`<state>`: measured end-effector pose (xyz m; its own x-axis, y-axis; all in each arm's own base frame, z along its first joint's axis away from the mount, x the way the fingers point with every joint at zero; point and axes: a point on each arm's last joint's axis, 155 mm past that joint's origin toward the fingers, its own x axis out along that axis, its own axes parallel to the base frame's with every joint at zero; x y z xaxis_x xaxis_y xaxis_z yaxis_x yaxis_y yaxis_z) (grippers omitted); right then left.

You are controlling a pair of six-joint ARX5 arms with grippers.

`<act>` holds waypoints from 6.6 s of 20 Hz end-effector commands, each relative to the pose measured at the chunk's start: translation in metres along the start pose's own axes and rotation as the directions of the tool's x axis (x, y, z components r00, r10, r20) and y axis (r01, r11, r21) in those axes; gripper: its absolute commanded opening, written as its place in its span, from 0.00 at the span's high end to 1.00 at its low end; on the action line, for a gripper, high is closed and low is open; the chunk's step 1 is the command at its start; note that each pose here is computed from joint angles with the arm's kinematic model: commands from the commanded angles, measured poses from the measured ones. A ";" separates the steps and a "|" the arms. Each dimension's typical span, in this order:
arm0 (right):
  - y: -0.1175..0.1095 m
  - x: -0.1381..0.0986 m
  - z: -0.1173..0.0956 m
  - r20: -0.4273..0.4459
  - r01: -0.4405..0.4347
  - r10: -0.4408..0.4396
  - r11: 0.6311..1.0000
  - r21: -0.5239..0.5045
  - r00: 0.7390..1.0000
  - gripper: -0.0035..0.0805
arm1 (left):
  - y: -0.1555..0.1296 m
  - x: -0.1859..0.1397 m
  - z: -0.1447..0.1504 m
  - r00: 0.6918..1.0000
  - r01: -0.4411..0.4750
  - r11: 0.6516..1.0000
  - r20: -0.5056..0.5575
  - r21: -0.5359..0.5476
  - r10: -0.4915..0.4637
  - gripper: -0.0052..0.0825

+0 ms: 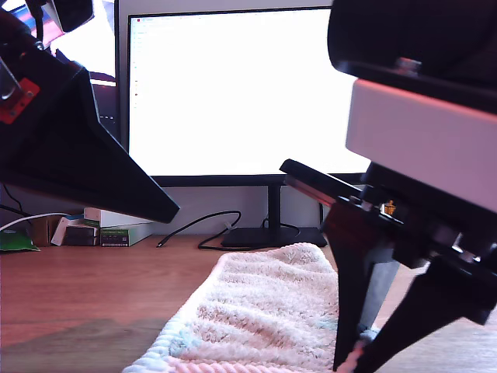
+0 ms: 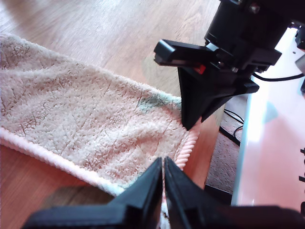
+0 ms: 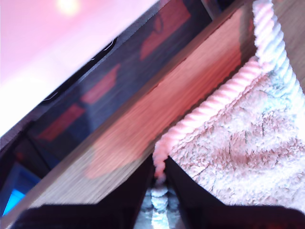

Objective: Fold the tea towel to a neat square and place it to the right

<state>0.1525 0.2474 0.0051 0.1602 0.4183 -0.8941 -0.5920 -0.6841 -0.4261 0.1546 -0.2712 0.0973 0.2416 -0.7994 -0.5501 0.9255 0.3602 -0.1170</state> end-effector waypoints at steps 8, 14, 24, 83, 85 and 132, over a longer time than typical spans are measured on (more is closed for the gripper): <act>-0.059 -0.029 0.018 0.026 0.072 -0.079 0.975 0.211 0.997 0.97 | -0.008 0.005 -0.006 1.000 -0.018 0.997 -0.020 0.072 0.019 0.60; -0.064 -0.033 0.018 0.024 0.077 -0.085 0.970 0.233 0.996 0.97 | -0.007 0.008 -0.014 0.995 -0.076 0.991 -0.059 0.110 0.083 0.52; -0.087 -0.044 0.021 0.030 0.114 -0.138 0.907 0.406 0.990 0.97 | -0.005 0.039 -0.028 0.987 -0.112 0.984 -0.100 0.139 0.126 0.51; 0.013 -0.054 0.032 0.038 -0.188 0.266 0.564 0.804 0.963 0.97 | -0.048 0.000 -0.028 0.921 0.115 0.991 -0.379 0.063 -0.083 0.96; 0.021 -0.058 0.040 0.071 -0.222 0.295 0.516 0.827 0.953 0.97 | -0.056 -0.006 -0.022 0.911 0.149 0.988 -0.395 0.046 -0.119 0.96; -0.058 -0.007 -0.086 -0.044 0.043 0.012 0.053 0.998 0.999 0.97 | 0.099 0.054 -0.009 0.883 0.077 0.946 -0.463 0.314 0.082 0.96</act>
<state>0.2587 0.2429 0.0399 0.2148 0.4199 -0.8818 -0.8247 0.5616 0.0665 0.2550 -0.2792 0.0574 0.1613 -0.4741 -0.8656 0.9856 0.1227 0.1165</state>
